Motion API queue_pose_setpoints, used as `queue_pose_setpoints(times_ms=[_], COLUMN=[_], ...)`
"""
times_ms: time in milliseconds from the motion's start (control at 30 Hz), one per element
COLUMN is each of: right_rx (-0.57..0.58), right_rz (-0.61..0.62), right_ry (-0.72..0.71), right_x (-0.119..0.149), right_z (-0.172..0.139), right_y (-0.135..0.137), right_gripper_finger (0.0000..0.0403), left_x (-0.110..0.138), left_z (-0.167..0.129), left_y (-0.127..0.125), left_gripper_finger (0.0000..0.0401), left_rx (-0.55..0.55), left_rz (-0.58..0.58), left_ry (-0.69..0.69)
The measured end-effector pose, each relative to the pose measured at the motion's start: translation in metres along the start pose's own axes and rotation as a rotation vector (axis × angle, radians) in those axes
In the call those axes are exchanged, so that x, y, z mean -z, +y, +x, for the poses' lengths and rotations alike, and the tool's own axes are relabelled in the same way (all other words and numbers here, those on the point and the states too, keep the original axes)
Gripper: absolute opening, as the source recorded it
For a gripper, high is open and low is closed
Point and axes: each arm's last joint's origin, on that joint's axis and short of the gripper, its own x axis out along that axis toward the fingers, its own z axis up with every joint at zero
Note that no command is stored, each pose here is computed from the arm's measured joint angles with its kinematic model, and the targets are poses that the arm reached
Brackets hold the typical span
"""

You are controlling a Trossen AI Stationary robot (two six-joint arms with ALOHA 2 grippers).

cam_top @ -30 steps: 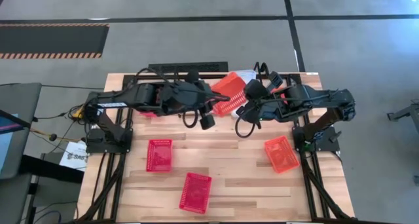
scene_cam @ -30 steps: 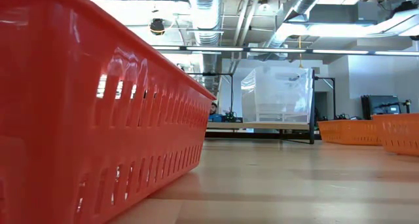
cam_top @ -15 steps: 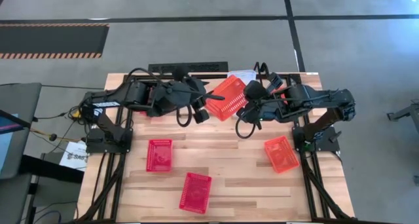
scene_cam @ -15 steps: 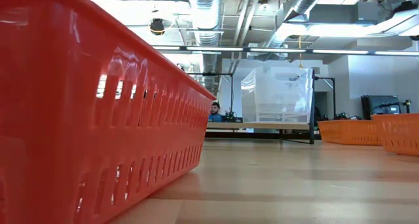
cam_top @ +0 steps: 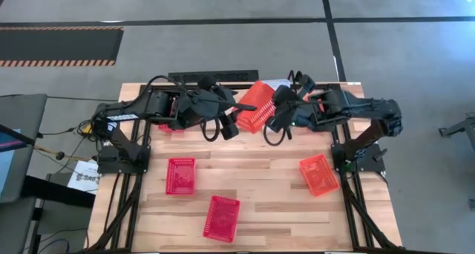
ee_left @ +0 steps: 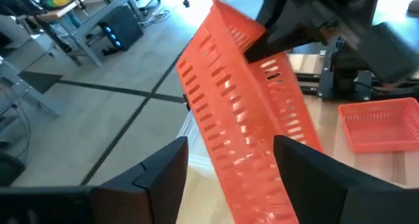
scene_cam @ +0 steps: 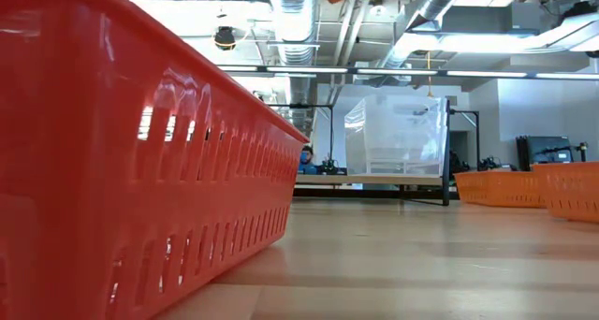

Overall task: Stack baskets on shelf by color
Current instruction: Put the bottom orange bin on the shelf

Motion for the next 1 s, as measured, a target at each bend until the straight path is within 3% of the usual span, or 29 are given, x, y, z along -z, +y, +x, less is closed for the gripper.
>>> queue_pose_setpoints(times_ms=[300,667,1000], right_rx=[0.022,-0.042,-0.081], right_rz=[-0.033,-0.016,-0.009], right_ry=[0.072,0.028,-0.052], right_x=[-0.001,-0.005,-0.013], right_z=[0.021,0.017,0.01], right_y=[-0.016,-0.003,0.005], right_gripper_finger=[0.0001,0.0001,0.0001], left_x=[0.005,0.008,0.017], left_z=[0.0,0.01,0.047], left_y=[-0.001,0.018,0.021], left_gripper_finger=[0.0223,0.0223,0.022], left_rx=[0.022,-0.065,-0.053], left_rz=[0.032,0.009,0.017], left_ry=[0.043,0.082,0.17])
